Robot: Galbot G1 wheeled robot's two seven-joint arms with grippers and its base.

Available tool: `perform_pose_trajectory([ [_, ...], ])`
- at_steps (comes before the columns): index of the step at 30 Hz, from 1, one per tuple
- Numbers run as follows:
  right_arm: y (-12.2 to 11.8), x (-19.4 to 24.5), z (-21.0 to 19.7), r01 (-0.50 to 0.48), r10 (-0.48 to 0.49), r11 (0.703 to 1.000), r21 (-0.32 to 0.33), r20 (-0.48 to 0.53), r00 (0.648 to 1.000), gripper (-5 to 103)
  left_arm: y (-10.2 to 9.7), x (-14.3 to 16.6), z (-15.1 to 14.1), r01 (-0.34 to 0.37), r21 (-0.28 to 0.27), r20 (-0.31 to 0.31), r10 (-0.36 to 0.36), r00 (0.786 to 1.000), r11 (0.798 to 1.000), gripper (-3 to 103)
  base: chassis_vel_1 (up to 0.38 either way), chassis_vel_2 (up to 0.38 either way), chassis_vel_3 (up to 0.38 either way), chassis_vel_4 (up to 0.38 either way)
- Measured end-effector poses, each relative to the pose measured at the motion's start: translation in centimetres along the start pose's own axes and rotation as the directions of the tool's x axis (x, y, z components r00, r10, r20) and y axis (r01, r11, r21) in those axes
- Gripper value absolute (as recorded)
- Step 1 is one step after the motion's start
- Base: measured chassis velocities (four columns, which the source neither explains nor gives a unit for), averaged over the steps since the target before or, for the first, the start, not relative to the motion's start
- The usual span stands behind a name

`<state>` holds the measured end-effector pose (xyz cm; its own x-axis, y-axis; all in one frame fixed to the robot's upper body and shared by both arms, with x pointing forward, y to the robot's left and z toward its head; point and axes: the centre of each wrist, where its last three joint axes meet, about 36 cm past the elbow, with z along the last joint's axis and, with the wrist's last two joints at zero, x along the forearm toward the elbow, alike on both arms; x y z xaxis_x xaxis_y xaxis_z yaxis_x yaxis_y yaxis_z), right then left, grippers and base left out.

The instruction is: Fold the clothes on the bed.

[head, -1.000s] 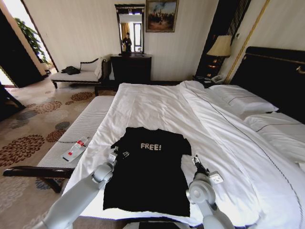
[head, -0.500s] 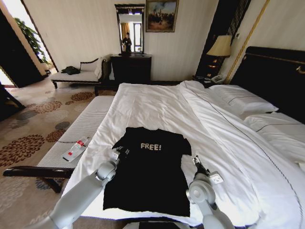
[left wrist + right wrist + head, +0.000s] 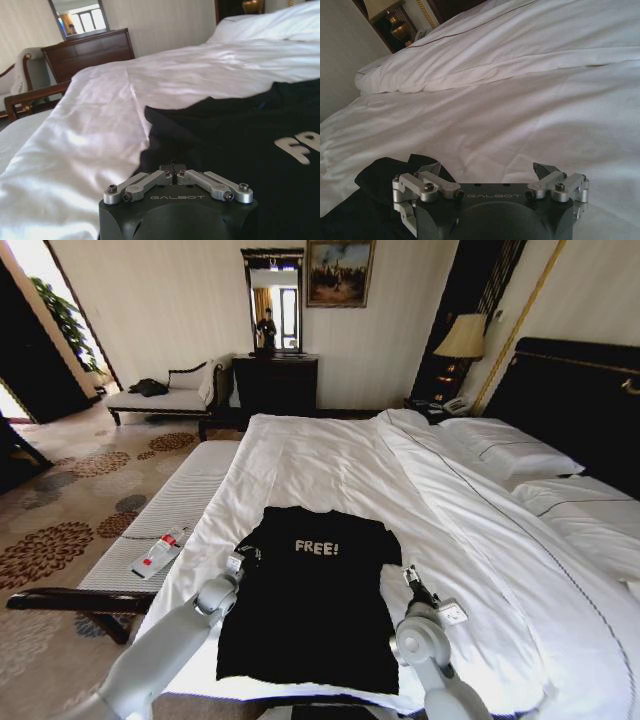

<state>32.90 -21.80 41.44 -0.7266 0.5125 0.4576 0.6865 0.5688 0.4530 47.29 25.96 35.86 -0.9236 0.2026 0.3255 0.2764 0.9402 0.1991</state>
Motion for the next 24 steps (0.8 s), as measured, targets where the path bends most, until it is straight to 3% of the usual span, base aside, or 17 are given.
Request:
perform_pose_trajectory([
  [7, -0.2, -0.1, 0.2, -0.006, 0.006, 1.000, 0.003, -0.001, 1.000, 100, 2.3, -1.4, -2.2, 0.079, 0.092, 0.044, -0.083, 0.996, 0.993, 0, 0.000, 0.000, 0.000, 0.000],
  [24, -0.4, -0.2, 0.0, -0.006, 0.006, 1.000, -0.003, 0.006, 1.000, 100, 7.7, -2.0, -1.6, 0.220, 0.153, 0.033, -0.227, 0.973, 0.963, 0, 0.000, 0.000, 0.000, 0.000],
])
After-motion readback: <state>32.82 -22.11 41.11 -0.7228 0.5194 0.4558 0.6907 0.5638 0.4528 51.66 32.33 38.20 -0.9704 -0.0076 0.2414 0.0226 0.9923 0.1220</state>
